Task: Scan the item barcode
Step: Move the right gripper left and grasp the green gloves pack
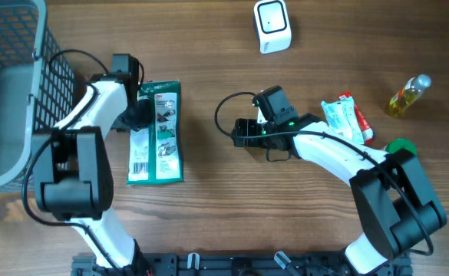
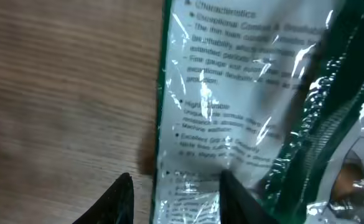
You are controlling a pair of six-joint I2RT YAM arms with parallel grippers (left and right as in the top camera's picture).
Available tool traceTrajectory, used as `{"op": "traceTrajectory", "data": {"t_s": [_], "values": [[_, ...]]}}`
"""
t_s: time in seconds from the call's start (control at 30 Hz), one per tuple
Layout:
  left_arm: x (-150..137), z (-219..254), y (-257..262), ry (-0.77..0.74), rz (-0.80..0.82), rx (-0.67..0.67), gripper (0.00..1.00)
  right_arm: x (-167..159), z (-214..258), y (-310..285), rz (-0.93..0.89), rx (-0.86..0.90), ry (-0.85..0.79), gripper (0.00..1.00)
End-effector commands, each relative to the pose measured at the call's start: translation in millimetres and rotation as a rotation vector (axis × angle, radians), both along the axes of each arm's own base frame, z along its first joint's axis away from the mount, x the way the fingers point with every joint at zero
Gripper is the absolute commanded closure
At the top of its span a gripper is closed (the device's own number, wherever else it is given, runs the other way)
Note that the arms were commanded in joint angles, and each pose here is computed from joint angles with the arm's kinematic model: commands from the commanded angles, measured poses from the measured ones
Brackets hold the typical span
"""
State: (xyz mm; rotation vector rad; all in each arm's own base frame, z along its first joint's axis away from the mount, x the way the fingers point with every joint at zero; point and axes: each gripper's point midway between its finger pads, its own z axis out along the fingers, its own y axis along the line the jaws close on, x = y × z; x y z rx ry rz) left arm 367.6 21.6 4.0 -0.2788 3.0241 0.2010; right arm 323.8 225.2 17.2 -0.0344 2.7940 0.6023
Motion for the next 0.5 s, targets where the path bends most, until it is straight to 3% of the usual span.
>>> {"op": "traceTrajectory", "data": {"t_s": [0.0, 0.07, 0.2, 0.47], "values": [[-13.2, -18.1, -32.6, 0.061, -0.019, -0.198, 0.67, 0.8, 3.7, -1.9, -0.015, -0.008, -0.013, 0.08], [-19.5, -15.4, -59.6, 0.085, -0.034, -0.334, 0.68, -0.4, 3.2, -2.7, -0.016, -0.011, -0.007, 0.08], [-24.1, -11.9, -96.5, 0.103, -0.061, -0.419, 0.7, -0.6, 3.4, -2.1, -0.017, -0.007, -0.004, 0.08], [-23.8, -12.4, -179.2, 0.039, -0.217, -0.383, 0.68, -2.1, 3.7, -0.3, -0.011, 0.003, 0.002, 0.08]]}}
